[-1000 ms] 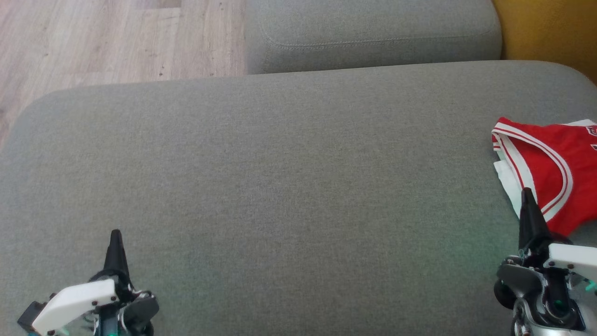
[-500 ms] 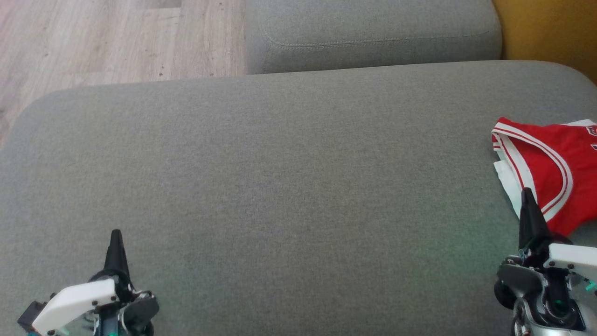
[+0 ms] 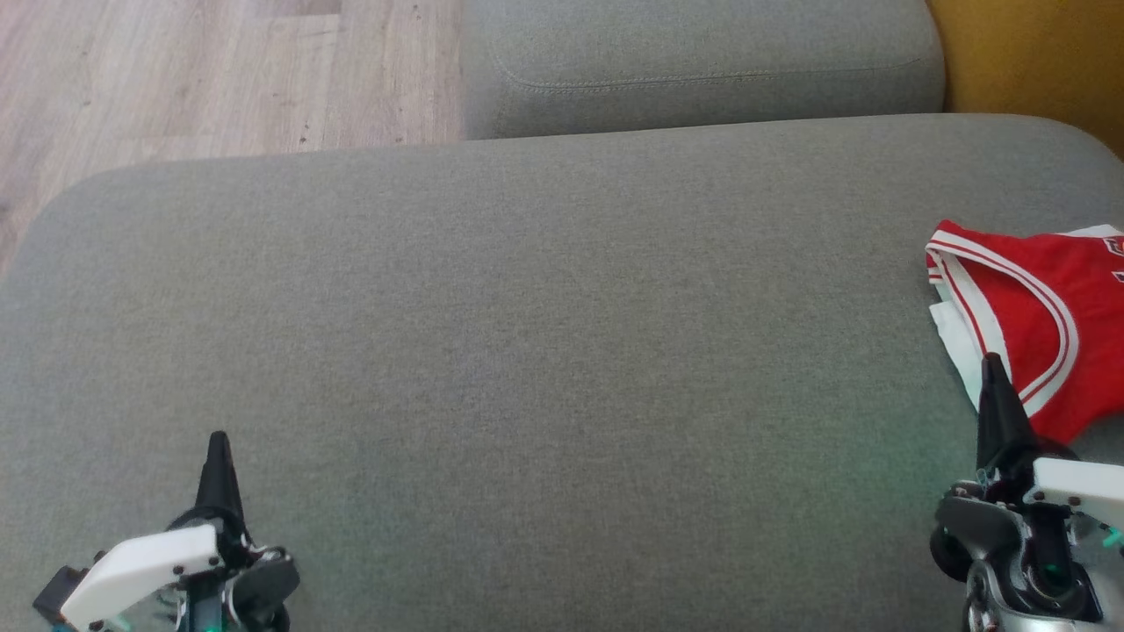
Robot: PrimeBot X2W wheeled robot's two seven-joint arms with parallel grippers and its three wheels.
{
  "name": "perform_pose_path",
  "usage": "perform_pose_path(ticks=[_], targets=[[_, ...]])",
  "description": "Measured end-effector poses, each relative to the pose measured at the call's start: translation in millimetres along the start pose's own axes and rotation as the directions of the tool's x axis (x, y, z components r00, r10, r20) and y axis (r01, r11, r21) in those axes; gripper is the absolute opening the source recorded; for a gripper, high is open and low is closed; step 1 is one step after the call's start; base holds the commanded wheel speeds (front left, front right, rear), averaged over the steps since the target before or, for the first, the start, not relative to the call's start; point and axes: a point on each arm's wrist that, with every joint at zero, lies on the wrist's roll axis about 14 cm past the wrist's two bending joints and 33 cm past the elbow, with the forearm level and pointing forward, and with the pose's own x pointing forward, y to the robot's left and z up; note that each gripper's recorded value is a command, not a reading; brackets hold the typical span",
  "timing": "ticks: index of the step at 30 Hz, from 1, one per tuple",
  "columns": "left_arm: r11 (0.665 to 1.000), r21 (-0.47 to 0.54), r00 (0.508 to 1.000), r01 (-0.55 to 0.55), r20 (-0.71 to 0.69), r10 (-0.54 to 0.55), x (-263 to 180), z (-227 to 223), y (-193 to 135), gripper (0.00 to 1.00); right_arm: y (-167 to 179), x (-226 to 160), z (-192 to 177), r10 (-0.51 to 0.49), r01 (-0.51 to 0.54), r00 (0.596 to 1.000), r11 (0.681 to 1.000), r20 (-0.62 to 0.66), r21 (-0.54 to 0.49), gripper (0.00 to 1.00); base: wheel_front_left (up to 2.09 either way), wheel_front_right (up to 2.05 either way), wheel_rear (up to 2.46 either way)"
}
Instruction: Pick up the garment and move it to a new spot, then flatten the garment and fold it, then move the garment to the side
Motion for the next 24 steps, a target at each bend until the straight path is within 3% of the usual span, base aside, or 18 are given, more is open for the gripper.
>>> perform_pose_path(ticks=[24], targets=[[1.000,0.000,1.000,0.000,0.000,0.000,0.0,0.1,0.0,0.00,0.1,0.0,0.0,0.000,0.000,1.000,1.000,0.000,0.000,0.00,0.00,0.00,0.00]])
